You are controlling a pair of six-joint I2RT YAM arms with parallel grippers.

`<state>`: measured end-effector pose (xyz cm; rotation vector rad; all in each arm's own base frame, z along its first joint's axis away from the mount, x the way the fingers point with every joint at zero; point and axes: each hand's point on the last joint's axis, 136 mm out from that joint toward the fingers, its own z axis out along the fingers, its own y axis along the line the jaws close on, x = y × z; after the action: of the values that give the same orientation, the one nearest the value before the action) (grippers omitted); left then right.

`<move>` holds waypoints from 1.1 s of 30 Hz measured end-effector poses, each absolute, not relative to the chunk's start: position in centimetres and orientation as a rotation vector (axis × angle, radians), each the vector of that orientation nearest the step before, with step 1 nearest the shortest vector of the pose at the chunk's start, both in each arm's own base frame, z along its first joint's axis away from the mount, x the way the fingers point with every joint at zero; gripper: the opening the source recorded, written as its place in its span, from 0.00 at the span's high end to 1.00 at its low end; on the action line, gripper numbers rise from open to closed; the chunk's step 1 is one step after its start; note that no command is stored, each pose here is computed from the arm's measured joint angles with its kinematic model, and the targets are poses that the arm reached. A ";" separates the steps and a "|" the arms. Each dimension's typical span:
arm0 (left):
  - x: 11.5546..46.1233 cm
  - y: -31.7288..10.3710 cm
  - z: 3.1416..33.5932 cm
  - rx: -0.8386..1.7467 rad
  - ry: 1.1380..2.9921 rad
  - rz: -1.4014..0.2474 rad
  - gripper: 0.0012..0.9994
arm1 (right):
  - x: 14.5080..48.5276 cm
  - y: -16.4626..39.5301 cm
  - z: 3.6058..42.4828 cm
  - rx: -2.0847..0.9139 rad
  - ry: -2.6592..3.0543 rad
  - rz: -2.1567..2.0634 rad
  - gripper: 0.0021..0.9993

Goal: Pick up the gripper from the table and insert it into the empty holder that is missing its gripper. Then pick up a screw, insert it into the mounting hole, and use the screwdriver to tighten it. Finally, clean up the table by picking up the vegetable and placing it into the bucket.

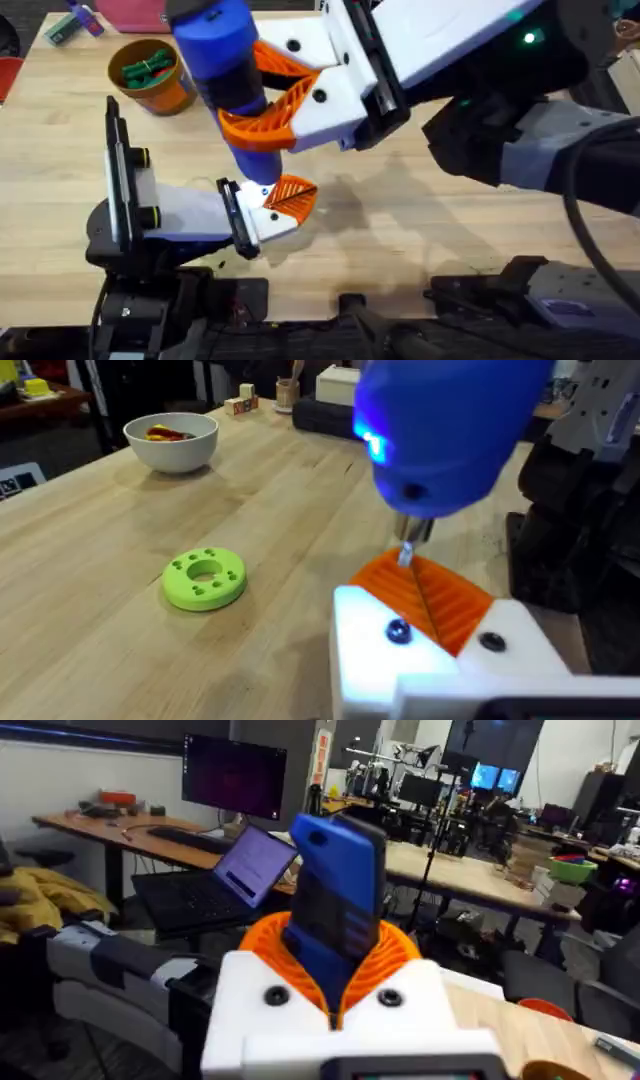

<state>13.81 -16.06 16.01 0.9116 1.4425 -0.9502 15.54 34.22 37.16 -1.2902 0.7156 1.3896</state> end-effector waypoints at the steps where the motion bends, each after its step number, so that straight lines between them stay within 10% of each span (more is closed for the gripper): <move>1: 13.8 -16.1 16.0 0.912 1.442 -0.950 0.99 | 15.5 34.2 37.1 -1.291 0.717 1.391 0.98; 33: 13.8 -16.1 16.0 0.912 1.442 -0.950 0.99 | 15.2 35.6 35.7 -1.311 0.726 1.420 0.98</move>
<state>13.81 -16.06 16.01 0.9116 1.4425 -0.9502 15.18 35.58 35.68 -1.3113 0.7258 1.4197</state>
